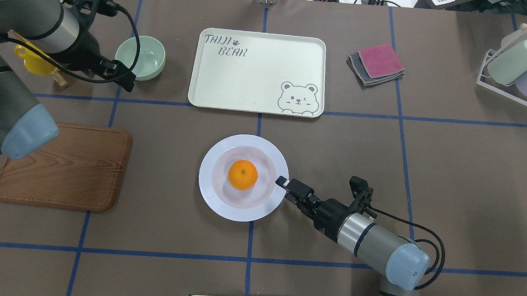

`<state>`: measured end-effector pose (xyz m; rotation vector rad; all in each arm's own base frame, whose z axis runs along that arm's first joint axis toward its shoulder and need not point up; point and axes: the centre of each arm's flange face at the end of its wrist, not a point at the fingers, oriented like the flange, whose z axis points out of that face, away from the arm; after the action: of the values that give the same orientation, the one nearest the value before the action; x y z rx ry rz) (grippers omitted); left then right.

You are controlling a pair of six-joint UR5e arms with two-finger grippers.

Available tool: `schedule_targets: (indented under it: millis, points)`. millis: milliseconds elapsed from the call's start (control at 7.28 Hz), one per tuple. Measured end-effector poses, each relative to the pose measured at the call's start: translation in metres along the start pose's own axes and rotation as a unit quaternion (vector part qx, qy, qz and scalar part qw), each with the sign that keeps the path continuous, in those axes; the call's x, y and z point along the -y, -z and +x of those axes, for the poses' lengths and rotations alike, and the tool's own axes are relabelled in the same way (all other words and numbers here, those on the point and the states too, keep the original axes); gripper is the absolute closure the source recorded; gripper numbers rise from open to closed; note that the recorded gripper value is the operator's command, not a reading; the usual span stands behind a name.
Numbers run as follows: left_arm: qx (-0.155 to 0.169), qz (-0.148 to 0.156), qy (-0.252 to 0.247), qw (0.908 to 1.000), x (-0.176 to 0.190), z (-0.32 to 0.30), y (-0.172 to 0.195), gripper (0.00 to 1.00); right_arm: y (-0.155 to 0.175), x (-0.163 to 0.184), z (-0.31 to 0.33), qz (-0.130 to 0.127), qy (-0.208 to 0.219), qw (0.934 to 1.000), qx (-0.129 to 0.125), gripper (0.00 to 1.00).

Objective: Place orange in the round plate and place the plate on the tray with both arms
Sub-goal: 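Grasp the white plate rim with the right gripper, then slide the plate with the orange onto the cream bear tray with the right gripper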

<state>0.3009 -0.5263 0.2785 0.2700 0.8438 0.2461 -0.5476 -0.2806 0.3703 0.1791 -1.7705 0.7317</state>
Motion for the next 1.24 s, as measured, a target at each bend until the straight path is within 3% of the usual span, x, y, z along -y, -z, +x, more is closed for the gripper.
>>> schedule_targets:
  millis: [275,687,1099,1236]
  points:
    - [0.0,0.0,0.0,1.0,0.0,0.0,0.0,0.01,-0.004,0.0,-0.002,0.001,-0.002,1.0,0.002,0.33]
    - [0.0,0.0,0.002,1.0,0.0,0.001,0.0,0.01,-0.011,-0.002,-0.002,0.004,-0.004,1.0,0.002,0.34]
    - [-0.001,0.0,0.002,1.0,0.0,0.001,0.0,0.01,-0.018,-0.004,0.002,0.013,-0.003,0.9999,0.001,0.42]
    - [-0.001,0.001,0.002,1.0,0.0,0.001,0.0,0.01,-0.022,-0.006,0.003,0.015,-0.003,0.9999,0.0,0.62]
